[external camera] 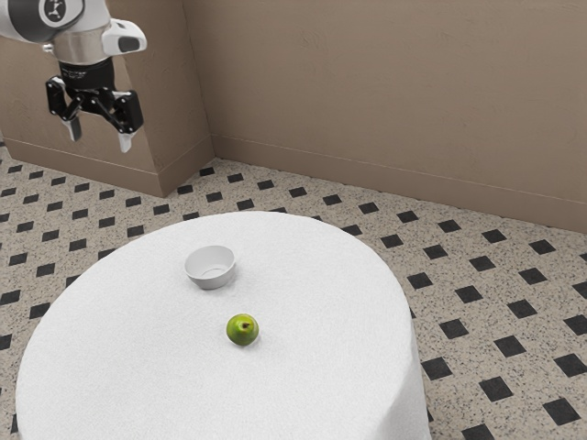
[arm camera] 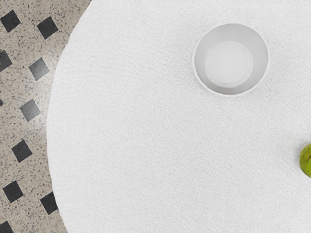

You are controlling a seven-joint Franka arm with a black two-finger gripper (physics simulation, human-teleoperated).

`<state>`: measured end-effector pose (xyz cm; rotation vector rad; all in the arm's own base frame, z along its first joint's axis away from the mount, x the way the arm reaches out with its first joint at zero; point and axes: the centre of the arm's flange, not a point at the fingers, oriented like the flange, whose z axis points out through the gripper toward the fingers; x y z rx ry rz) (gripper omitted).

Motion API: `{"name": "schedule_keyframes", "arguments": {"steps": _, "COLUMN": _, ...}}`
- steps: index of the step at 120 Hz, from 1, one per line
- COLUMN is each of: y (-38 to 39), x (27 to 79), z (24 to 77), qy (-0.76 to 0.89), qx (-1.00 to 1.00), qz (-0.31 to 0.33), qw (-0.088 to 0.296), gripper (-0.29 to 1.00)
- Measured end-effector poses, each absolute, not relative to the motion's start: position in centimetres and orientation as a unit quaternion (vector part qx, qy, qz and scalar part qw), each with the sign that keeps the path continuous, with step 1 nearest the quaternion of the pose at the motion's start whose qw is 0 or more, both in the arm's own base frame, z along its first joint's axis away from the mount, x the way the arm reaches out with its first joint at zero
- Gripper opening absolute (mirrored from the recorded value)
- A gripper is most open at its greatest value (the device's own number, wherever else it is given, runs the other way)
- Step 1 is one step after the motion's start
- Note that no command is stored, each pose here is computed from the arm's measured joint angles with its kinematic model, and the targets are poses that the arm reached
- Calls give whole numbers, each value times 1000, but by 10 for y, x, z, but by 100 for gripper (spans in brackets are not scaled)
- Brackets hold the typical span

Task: Place the pear in the bowl.

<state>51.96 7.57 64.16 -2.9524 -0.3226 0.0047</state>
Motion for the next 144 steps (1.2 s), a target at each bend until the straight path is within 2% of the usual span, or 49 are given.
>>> {"name": "schedule_keyframes", "arguments": {"steps": 27, "y": 46, "x": 522, "z": 636, "qy": -91, "qx": -992, "qz": 6, "qw": 87, "gripper": 70}}
{"name": "schedule_keyframes", "arguments": {"steps": 48, "y": -39, "x": 524, "z": 581, "qy": -13, "qx": -994, "qz": 44, "qw": 97, "gripper": 70}}
{"name": "schedule_keyframes", "arguments": {"steps": 63, "y": -58, "x": 523, "z": 547, "qy": -7, "qx": -994, "qz": 56, "qw": 89, "gripper": 70}}
{"name": "schedule_keyframes", "arguments": {"steps": 91, "y": -56, "x": 547, "z": 485, "qy": -158, "qx": -984, "qz": 77, "qw": 27, "gripper": 70}}
{"name": "schedule_keyframes", "arguments": {"steps": 107, "y": -60, "x": 550, "z": 437, "qy": -258, "qx": -959, "qz": 118, "qw": -1, "gripper": 70}}
{"name": "schedule_keyframes", "arguments": {"steps": 118, "y": -68, "x": 546, "z": 402, "qy": -309, "qx": -940, "qz": 143, "qw": -7, "gripper": 70}}
{"name": "schedule_keyframes", "arguments": {"steps": 144, "y": -71, "x": 555, "z": 361, "qy": -399, "qx": -904, "qz": 153, "qw": -2, "gripper": 70}}
